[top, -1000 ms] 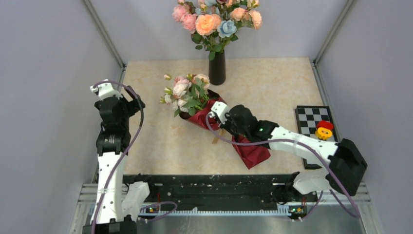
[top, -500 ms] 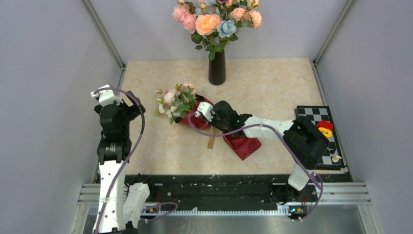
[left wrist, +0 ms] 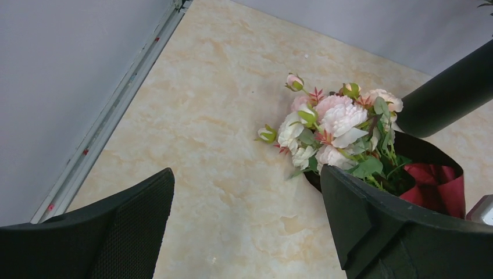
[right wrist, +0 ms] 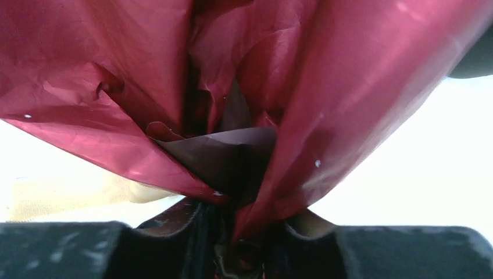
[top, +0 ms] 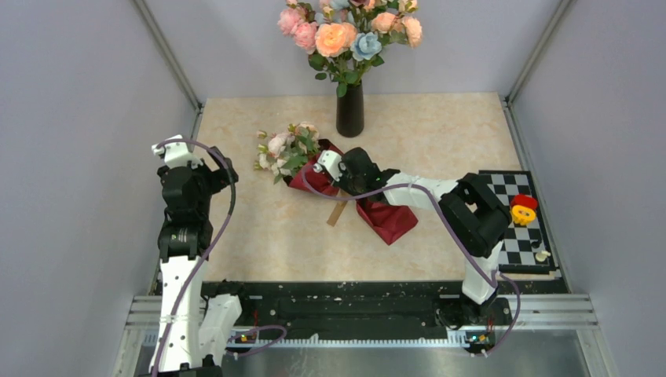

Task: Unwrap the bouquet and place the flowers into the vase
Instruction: Place the fake flower at the center of the board.

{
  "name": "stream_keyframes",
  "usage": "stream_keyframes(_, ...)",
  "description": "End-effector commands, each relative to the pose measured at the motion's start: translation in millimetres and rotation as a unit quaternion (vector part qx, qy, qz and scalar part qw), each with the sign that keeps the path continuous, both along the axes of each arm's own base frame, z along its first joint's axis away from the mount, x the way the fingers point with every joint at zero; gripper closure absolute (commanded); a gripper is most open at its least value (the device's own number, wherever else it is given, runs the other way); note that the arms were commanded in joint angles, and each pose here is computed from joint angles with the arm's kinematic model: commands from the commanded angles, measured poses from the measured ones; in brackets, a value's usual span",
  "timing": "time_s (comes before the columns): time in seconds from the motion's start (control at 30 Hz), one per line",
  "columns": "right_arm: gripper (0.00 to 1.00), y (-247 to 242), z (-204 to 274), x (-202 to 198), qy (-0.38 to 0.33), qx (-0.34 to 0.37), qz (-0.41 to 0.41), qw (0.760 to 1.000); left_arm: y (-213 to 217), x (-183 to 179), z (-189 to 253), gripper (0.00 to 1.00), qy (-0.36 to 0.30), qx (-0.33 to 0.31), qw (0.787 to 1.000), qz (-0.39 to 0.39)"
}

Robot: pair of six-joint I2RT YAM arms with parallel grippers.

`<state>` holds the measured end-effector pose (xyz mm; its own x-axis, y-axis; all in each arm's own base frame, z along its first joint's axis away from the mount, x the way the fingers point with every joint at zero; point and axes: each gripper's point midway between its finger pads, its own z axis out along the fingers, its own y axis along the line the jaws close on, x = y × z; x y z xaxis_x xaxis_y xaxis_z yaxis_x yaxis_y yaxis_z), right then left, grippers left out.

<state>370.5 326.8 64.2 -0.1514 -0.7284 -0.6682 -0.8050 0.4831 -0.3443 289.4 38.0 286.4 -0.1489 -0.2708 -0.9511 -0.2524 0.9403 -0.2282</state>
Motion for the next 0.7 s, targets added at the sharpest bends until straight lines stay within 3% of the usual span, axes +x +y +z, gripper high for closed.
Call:
stream_keyframes(0.0,0.66,18,34,16,-0.028,0.056,0.001,0.998,-6,5,9,0.01,-0.022,0.011,0.999,-0.024)
stream_keyframes(0.13,0.47,16,42,12,-0.032,0.073,-0.003,0.997,-13,6,7,0.01,-0.022,0.009,0.999,-0.046)
stream_keyframes(0.37,0.31,12,70,6,-0.05,0.109,-0.008,0.993,-26,10,3,0.01,-0.015,0.007,0.997,-0.077)
stream_keyframes(0.47,0.1,7,83,-1,-0.053,0.122,-0.013,0.991,-29,10,2,0.01,-0.014,0.01,0.996,-0.084)
stream_keyframes(0.67,0.06,-17,124,-29,-0.066,0.161,-0.02,0.985,-34,11,-1,0.01,-0.008,0.012,0.995,-0.094)
